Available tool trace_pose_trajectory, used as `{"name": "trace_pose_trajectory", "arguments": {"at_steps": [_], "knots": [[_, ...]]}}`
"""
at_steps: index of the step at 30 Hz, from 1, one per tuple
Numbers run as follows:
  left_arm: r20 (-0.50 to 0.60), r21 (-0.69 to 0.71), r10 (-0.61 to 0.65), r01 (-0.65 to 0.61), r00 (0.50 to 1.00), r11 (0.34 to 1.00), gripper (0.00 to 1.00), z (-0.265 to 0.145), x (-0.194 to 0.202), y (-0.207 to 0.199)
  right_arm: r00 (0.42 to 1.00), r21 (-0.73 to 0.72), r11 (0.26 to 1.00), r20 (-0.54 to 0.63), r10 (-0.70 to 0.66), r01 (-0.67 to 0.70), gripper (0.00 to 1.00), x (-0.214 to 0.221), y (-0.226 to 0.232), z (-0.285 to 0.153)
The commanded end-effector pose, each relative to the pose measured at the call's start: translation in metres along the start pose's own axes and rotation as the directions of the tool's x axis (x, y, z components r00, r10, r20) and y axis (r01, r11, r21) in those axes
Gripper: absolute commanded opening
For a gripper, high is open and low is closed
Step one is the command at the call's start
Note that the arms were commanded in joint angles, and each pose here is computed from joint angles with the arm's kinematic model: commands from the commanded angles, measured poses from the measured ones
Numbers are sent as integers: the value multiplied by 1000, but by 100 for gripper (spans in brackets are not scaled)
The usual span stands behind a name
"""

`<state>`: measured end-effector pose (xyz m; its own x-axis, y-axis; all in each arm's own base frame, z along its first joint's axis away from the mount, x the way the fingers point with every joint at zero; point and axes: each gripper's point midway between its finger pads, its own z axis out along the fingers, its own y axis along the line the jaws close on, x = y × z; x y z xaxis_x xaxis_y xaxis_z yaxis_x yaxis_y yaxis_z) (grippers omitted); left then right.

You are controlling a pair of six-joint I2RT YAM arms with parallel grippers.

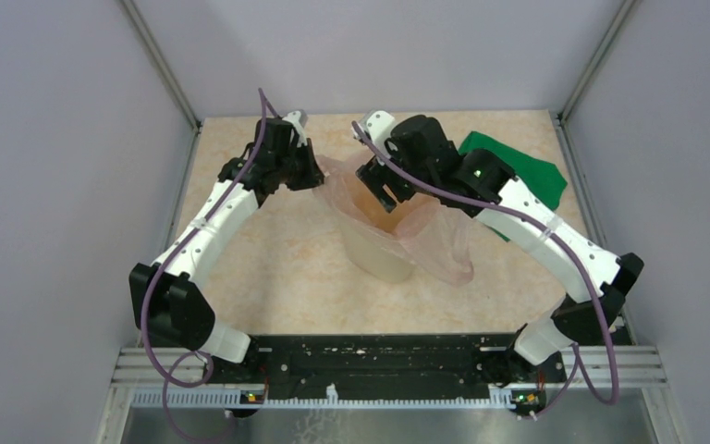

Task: Put the trash bags into the trash bin

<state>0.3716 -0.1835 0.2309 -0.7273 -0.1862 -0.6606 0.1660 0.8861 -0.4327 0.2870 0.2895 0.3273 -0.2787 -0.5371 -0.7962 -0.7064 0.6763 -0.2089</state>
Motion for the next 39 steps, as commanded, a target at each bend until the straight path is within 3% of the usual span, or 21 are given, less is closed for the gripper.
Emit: {"name": "trace_pose_trajectory", "arguments": {"at_steps": [1,5,12,18,29,39], "knots": [[62,49,37,-40,997,998,3,-3,-20,-12,999,30,999,35,-34,33,71,-6,-7,4],[64,49,40,-43,997,998,3,-3,-20,-12,998,57,996,-7,-66,66,62,6,-11,14],[61,50,45,-48,997,998,4,-1,-21,-12,997,85,993,-29,-77,79,25,7,-18,21],[61,53,52,-55,997,997,4,3,-20,-11,999,216,976,49,22,-32,0,-18,-58,24],[78,47,63,-67,995,997,3,7,-28,-11,967,309,932,222,125,-192,0,-51,-109,32],[69,20,47,-49,997,999,1,21,-27,-4,965,365,898,181,192,-247,0,-40,-141,81]]}}
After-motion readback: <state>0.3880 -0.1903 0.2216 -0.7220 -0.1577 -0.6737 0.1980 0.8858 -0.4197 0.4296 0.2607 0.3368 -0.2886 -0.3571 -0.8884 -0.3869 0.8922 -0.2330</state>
